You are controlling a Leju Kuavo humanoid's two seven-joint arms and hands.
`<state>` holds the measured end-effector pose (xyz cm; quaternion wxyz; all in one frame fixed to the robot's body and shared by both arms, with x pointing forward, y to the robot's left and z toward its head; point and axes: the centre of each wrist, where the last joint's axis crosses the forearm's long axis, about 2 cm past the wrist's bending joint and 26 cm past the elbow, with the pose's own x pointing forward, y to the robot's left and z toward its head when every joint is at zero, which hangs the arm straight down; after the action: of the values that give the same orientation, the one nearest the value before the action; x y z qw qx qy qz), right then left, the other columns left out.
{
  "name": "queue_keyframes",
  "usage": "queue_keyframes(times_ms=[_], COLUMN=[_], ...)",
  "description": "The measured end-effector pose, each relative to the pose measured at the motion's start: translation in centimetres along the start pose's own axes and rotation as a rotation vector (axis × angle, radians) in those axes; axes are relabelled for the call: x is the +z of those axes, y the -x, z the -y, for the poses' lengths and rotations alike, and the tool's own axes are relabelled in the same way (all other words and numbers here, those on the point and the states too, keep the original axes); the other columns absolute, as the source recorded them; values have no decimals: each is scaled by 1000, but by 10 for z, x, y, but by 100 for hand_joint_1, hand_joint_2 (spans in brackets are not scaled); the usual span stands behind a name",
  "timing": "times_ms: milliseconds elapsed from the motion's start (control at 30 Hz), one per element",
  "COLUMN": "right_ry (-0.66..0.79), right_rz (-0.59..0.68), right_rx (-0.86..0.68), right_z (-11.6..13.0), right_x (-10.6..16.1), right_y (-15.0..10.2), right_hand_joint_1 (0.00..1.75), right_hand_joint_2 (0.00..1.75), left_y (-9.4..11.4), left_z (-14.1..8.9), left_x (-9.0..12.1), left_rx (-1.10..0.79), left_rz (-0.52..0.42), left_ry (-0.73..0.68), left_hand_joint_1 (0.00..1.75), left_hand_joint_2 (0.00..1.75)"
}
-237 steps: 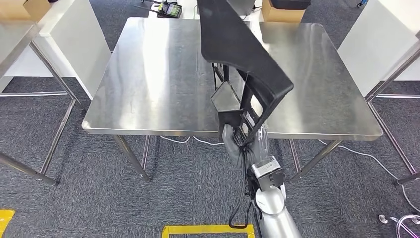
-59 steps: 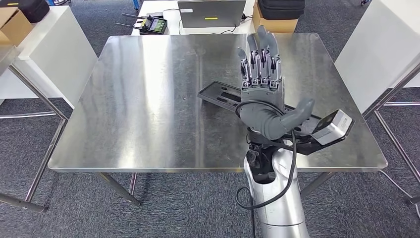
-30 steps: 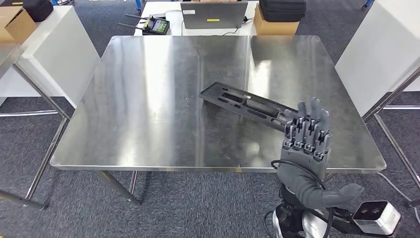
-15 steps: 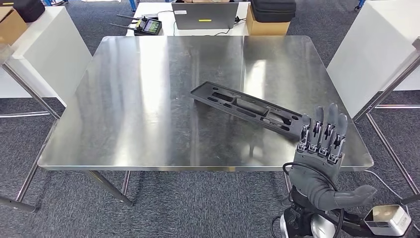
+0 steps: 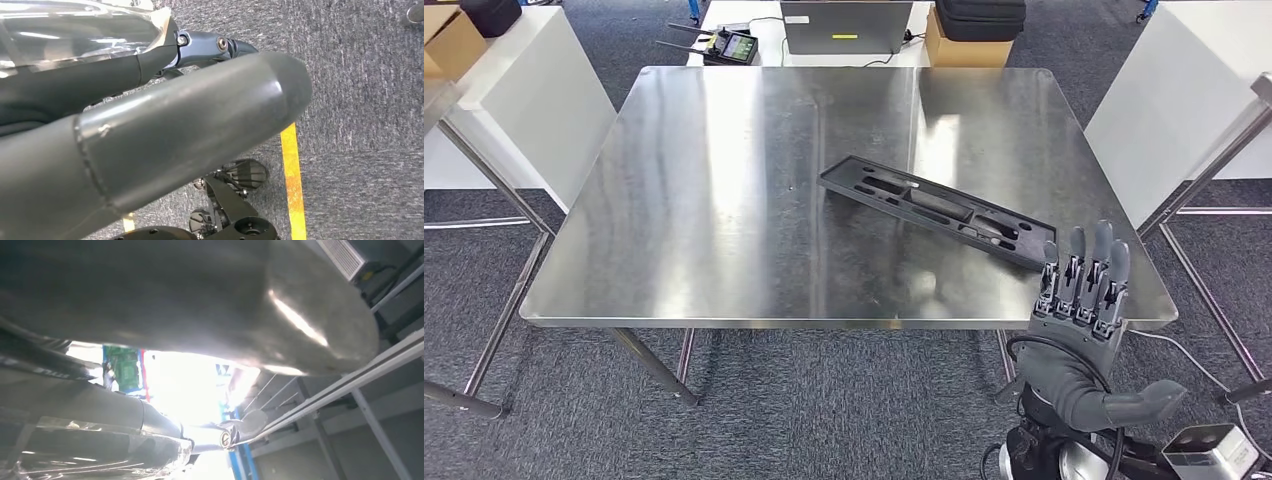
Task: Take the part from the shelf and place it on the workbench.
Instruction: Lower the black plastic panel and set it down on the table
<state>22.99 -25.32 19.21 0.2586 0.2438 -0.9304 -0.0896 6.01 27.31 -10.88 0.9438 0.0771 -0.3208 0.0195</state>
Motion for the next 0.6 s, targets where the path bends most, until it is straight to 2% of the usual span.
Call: queue_keyframes(times_ms=[600], right_ry=[28], right_rz=[-4], right_rx=[10], right_z=[2], right_x=[3], right_y=[-2], right_hand_joint_1=[0], right_hand_joint_2=[0], left_y=[0], left_z=[1], left_x=[0], left_rx=[-5], left_rz=[-4], left_ry=[2], left_hand_joint_1=[0], left_hand_joint_2=[0])
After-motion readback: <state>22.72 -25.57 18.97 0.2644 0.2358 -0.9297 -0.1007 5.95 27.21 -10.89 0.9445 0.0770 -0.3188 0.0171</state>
